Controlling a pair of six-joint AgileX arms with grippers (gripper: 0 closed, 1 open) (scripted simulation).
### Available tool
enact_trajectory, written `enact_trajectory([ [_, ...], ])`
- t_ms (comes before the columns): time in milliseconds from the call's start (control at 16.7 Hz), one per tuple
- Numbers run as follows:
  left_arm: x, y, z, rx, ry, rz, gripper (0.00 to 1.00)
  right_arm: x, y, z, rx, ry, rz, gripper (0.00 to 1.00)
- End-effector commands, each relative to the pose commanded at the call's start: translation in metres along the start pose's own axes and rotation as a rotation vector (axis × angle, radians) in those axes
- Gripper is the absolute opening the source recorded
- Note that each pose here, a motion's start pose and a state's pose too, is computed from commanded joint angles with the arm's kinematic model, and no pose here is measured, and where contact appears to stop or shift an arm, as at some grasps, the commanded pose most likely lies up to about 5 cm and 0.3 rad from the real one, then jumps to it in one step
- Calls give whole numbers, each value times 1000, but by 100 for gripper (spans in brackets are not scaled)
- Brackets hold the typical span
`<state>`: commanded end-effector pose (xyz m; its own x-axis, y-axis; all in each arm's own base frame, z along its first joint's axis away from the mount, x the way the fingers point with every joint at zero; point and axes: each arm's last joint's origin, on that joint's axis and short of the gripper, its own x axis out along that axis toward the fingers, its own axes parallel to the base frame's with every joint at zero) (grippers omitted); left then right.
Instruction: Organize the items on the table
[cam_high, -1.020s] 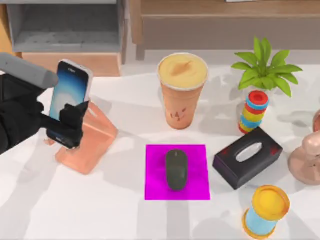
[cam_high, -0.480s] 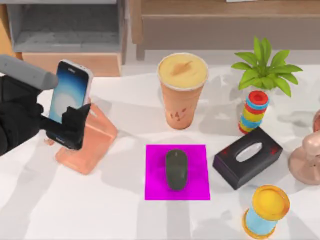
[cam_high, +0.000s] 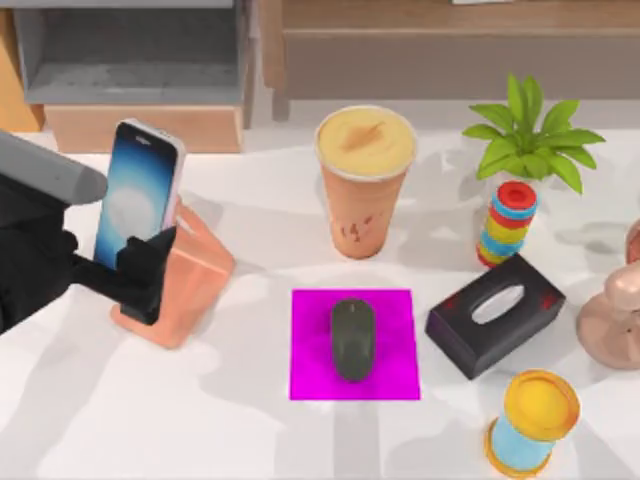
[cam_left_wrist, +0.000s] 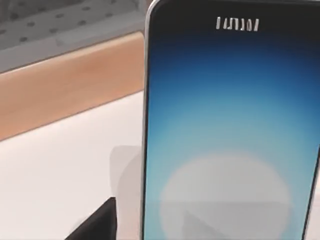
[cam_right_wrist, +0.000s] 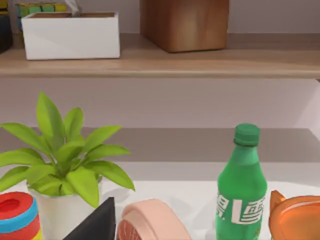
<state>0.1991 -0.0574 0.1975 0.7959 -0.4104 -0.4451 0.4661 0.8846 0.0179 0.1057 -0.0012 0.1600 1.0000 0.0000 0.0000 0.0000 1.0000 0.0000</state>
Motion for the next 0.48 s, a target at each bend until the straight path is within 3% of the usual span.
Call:
enact_trajectory([
  [480, -5, 0, -3, -7, -5, 16, 100, 0, 0, 0, 0, 0, 0, 100],
])
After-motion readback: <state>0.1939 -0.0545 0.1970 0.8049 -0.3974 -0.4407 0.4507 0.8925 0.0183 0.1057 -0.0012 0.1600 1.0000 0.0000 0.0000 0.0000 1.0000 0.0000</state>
